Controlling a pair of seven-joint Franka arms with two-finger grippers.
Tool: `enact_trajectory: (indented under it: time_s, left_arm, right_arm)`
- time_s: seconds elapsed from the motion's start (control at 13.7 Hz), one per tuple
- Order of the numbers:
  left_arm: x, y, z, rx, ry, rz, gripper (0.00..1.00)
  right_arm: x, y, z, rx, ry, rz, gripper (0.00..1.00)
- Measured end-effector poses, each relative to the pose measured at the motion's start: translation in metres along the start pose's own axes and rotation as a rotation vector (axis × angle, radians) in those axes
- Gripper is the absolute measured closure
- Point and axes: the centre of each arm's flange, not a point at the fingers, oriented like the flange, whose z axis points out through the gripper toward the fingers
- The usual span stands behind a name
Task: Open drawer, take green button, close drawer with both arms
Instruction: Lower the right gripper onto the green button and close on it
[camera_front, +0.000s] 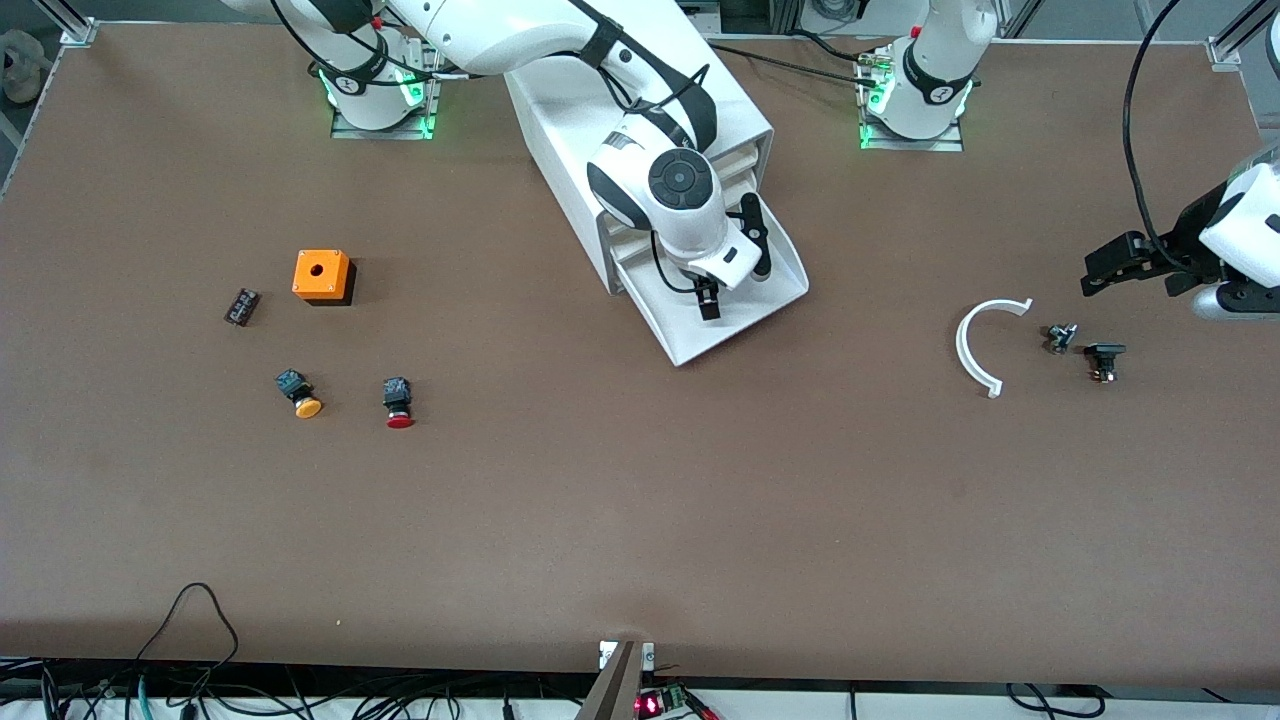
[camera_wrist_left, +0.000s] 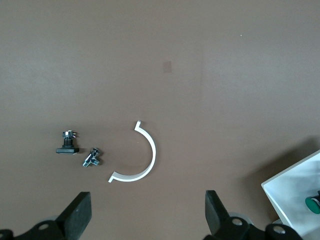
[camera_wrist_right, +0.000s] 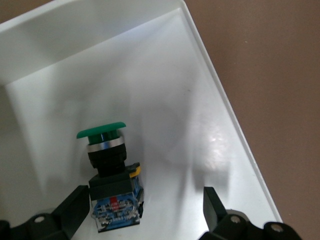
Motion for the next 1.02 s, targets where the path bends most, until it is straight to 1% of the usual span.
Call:
enact_trajectory:
  time_s: [0.15, 0.44, 0.51, 0.58, 0.66, 0.95, 1.02]
  left_arm:
    - [0.0001, 0.0000, 0.0003, 0.000, -0.001, 0.000, 0.00]
    - [0.0002, 0.0000, 0.0004, 0.000, -0.001, 0.000, 0.00]
    - [0.0002, 0.0000, 0.0004, 0.000, -0.001, 0.000, 0.00]
    - [0.0002, 0.0000, 0.0004, 0.000, -0.001, 0.000, 0.00]
    - [0.0002, 0.0000, 0.0004, 0.000, -0.001, 0.000, 0.00]
    - [0.0002, 0.0000, 0.0005, 0.000, -0.001, 0.000, 0.00]
    - [0.0002, 0.0000, 0.0006, 0.000, -0.001, 0.000, 0.00]
  right_arm:
    - [-0.0044, 0.0027, 0.0021, 0.004, -0.010, 0.006, 0.00]
    - [-0.0025, 0.0056, -0.0031, -0.006, -0.003, 0.005, 0.04]
    - [-0.0021, 0.0059, -0.0039, -0.007, -0.002, 0.005, 0.12]
    - [-0.0015, 0.0061, -0.0048, -0.009, 0.000, 0.004, 0.23]
    - [-0.0010, 0.0061, -0.0052, -0.012, -0.002, 0.001, 0.30]
    - [0.0011, 0.0041, -0.0033, -0.034, -0.028, -0.031, 0.31]
    - [0.0011, 0.0041, -0.0031, -0.034, -0.029, -0.032, 0.33]
